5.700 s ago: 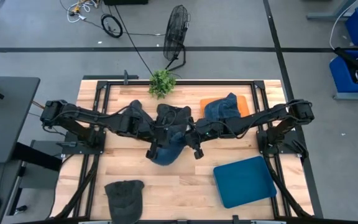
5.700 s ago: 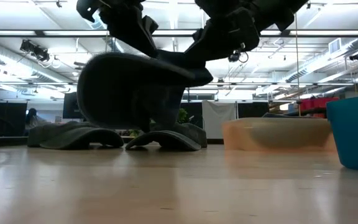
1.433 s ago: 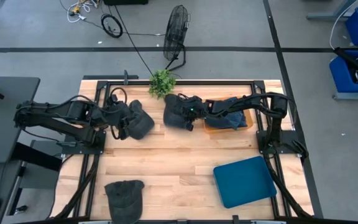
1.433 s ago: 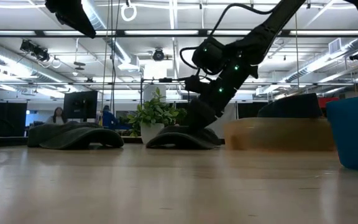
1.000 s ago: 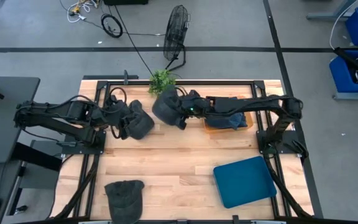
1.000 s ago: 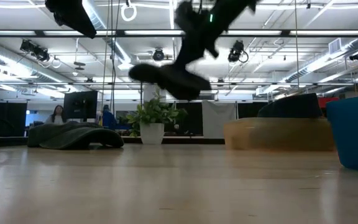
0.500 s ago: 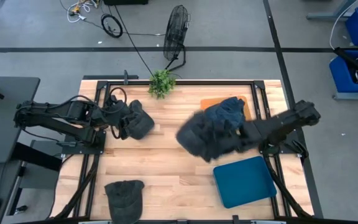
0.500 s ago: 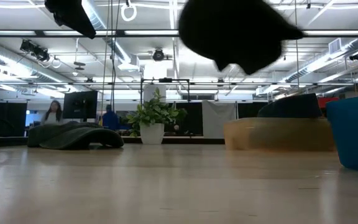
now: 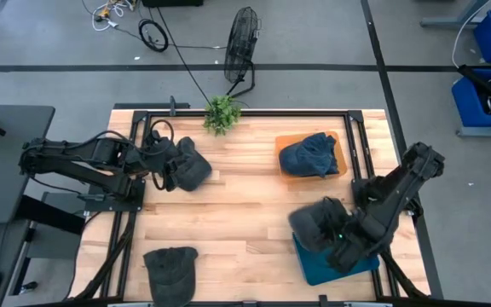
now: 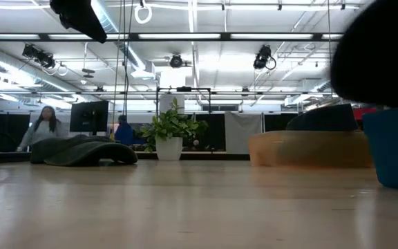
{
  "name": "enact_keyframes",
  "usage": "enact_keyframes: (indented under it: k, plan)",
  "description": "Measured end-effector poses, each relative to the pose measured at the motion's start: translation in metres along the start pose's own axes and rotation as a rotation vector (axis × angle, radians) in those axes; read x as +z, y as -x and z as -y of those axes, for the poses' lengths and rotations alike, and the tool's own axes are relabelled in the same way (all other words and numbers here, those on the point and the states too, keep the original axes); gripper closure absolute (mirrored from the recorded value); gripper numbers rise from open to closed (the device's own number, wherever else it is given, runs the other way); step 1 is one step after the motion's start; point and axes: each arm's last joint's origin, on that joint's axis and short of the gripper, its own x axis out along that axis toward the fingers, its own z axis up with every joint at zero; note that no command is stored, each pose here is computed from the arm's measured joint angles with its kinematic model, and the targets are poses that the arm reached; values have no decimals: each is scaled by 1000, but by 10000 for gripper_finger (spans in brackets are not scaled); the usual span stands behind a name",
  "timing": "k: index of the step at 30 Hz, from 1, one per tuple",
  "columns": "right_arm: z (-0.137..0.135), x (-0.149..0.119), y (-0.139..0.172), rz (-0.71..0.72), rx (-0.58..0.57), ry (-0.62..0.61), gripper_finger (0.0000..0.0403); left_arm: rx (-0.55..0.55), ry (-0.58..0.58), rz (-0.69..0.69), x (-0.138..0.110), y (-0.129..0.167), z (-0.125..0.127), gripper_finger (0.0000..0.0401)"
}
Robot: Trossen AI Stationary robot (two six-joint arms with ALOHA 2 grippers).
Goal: Pick & Place hat
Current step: Put the top right black cap into the blue bin
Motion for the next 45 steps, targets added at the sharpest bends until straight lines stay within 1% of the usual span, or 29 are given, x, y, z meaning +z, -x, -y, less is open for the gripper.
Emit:
enact_keyframes:
  k: [5,8,15,18,19,21,25,30,33,36,40,43,45]
  plan:
    - [12,-31,-24,-124,-52,-121,401,51,1,20,1,0,-1,277]
    - [18,-43,-32,-183,-74,-149,401,82,5,39,2,0,-2,277]
    - [36,-51,-53,-168,-183,-121,401,98,24,77,5,0,-2,277]
    - [42,-53,-58,-240,-263,-118,401,98,24,77,5,0,-2,277]
    - [42,-54,-58,-262,-274,-116,401,98,24,77,5,0,-2,277]
    - [39,-54,-53,-276,-256,-100,401,98,24,76,5,0,-2,277]
    - [29,-44,-31,-229,-199,-70,401,98,25,77,5,0,-2,277]
    - [28,-30,-1,-197,-234,-43,402,98,25,77,5,0,-2,277]
    - [24,-29,11,-246,-203,-28,402,98,25,77,5,0,-2,277]
    - [17,-29,22,-321,-141,-10,402,98,26,77,5,0,-2,277]
    - [7,-29,36,-374,-41,-9,402,98,26,77,5,0,-2,277]
    - [1,-33,41,-415,34,-18,403,98,26,77,5,0,-2,277]
    - [-1,-37,42,-446,55,-18,403,98,26,77,5,0,-2,277]
